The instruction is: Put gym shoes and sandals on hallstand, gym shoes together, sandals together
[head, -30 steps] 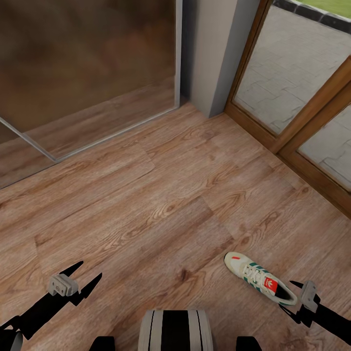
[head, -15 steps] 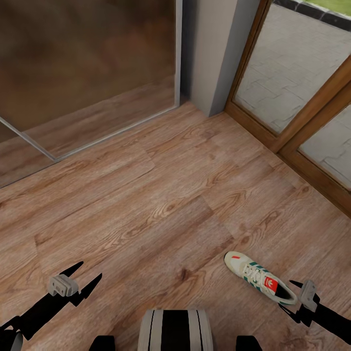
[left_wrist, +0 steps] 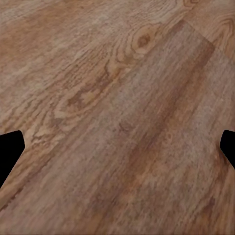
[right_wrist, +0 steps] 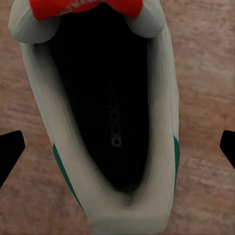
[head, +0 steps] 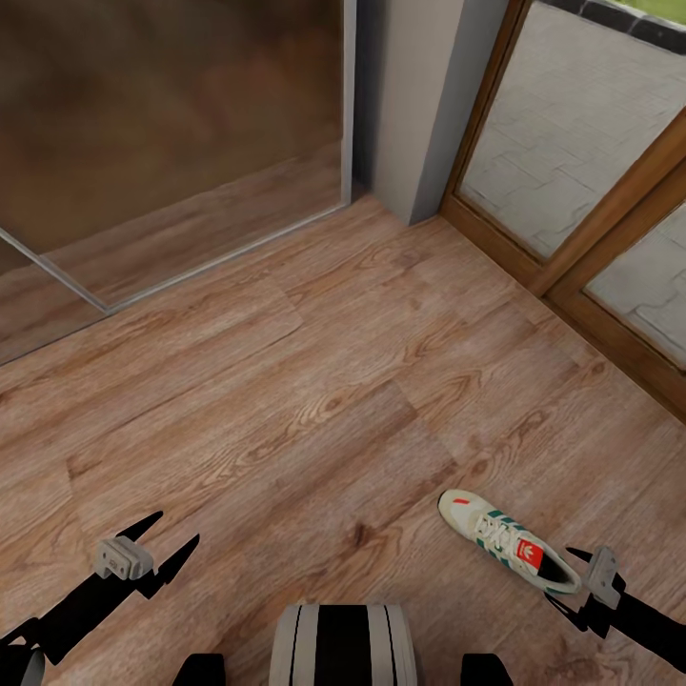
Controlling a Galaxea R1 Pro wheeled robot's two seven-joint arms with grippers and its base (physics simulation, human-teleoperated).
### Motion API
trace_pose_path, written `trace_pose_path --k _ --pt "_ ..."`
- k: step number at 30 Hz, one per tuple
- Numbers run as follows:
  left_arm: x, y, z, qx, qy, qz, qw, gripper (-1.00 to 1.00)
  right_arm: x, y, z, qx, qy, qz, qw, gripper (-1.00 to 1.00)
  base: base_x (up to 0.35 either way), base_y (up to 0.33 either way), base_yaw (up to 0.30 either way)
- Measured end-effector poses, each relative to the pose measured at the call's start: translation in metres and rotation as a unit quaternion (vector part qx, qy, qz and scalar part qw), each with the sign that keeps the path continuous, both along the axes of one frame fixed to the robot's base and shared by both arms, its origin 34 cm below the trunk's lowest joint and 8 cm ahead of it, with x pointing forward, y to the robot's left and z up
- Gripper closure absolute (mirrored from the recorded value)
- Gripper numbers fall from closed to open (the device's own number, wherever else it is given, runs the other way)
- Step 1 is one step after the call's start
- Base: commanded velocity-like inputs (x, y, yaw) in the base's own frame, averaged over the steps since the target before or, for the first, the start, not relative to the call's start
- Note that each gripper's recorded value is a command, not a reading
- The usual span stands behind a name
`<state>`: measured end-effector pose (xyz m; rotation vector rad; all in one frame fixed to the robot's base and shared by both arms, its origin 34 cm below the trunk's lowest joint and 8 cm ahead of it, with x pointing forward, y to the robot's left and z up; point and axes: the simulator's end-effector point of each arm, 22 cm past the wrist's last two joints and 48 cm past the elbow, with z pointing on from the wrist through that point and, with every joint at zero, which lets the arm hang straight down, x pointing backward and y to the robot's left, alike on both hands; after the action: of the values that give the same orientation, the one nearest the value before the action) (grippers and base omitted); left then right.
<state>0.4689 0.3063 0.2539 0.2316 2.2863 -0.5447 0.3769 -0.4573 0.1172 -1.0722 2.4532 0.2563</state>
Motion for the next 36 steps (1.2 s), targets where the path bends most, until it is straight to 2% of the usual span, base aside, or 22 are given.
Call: trace_pose_path --k 36 --pt "-0.0033 -0.0001 -0.0050 0.000 0.007 0.000 1.0000 -1.00 -0.0046 -0.0002 -0.0037 0.000 0.006 0.000 1.0000 -1.00 0.000 0.000 0.000"
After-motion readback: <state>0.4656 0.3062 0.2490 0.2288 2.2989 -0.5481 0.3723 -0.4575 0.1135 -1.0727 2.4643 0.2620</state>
